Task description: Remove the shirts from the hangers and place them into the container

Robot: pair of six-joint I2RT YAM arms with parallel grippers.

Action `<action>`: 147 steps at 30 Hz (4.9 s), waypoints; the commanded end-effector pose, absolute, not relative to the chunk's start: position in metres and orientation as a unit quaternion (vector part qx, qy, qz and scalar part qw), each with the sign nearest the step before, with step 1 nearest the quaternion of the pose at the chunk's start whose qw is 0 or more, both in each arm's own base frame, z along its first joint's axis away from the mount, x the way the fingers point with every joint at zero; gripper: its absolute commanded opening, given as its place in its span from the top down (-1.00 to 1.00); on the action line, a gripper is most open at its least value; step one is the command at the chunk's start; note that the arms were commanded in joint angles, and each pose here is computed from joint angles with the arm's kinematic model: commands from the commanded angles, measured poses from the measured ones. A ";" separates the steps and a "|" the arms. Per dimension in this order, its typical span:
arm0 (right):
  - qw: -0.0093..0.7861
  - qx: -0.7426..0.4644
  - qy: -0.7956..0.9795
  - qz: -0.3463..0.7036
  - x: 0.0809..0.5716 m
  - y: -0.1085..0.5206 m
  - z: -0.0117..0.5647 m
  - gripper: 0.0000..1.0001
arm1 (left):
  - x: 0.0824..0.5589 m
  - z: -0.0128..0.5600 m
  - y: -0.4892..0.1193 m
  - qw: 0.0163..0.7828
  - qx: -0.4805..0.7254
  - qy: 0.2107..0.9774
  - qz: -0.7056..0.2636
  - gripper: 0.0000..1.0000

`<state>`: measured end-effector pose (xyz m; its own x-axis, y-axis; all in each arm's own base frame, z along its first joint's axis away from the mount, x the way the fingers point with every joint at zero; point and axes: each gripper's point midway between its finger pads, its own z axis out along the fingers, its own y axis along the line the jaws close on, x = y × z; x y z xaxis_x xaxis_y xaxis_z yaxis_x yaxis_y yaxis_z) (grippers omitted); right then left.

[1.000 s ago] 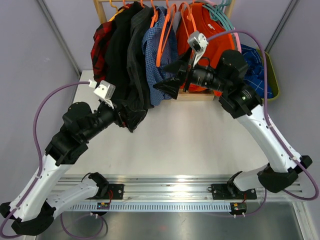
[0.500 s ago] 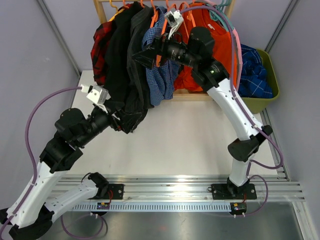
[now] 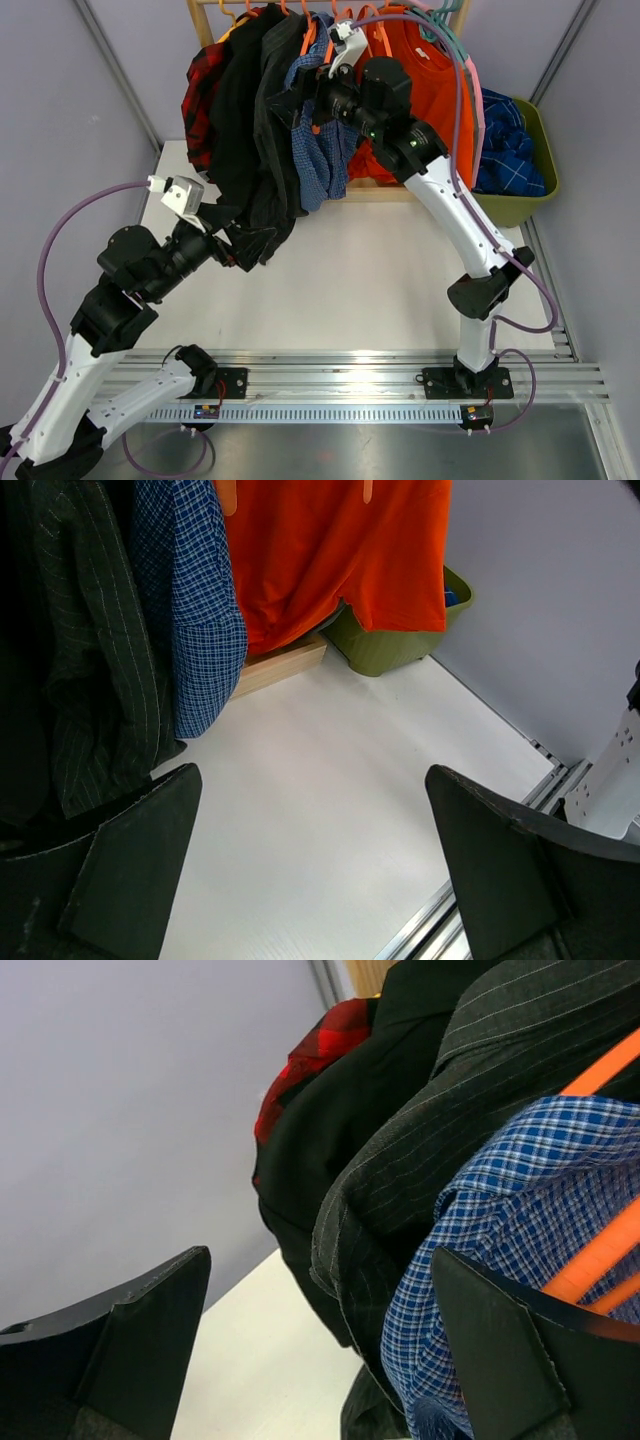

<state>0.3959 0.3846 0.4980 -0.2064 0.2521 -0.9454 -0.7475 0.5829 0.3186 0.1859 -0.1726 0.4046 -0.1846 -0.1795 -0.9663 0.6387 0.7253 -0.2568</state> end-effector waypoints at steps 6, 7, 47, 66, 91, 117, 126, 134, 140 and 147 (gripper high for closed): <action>0.649 -0.122 0.685 0.306 0.435 0.360 0.503 -0.99 | 0.193 0.409 -0.173 0.628 0.160 0.688 -0.328 -0.98; 0.652 -0.111 0.691 0.290 0.442 0.357 0.497 -0.99 | 0.191 0.411 -0.171 0.630 0.159 0.686 -0.328 -0.98; 0.725 -0.051 0.670 0.150 0.458 0.296 0.522 1.00 | 0.191 0.406 -0.169 0.629 0.155 0.690 -0.324 -0.98; 0.813 -0.081 0.564 0.120 0.439 0.265 0.598 1.00 | 0.187 0.412 -0.174 0.626 0.160 0.682 -0.342 -0.98; 0.632 -0.182 0.717 0.232 0.229 0.206 0.484 1.00 | 0.211 0.438 -0.201 0.629 0.166 0.668 -0.361 -0.98; 0.527 -0.229 0.730 0.369 0.160 0.221 0.425 1.00 | 0.250 0.452 -0.318 0.612 0.167 0.631 -0.446 -0.98; 0.540 -0.218 0.727 0.364 0.169 0.223 0.429 1.00 | 0.244 0.443 -0.341 0.591 0.151 0.624 -0.488 -0.57; 0.551 -0.204 0.730 0.350 0.176 0.219 0.430 1.00 | 0.236 0.439 -0.347 0.581 0.152 0.632 -0.490 0.97; 0.555 -0.199 0.729 0.347 0.176 0.216 0.433 1.00 | 0.241 0.436 -0.339 0.588 0.137 0.646 -0.467 1.00; 0.522 -0.229 0.740 0.357 0.169 0.228 0.420 -0.63 | 0.250 0.447 -0.338 0.605 0.136 0.646 -0.444 1.00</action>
<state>0.1682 0.2141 0.3946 -0.4019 -0.0113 -0.9156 -0.6664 0.6894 0.2841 0.2563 -0.3369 0.4034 -0.2947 -0.2923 -0.9098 0.6834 0.6009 -0.4145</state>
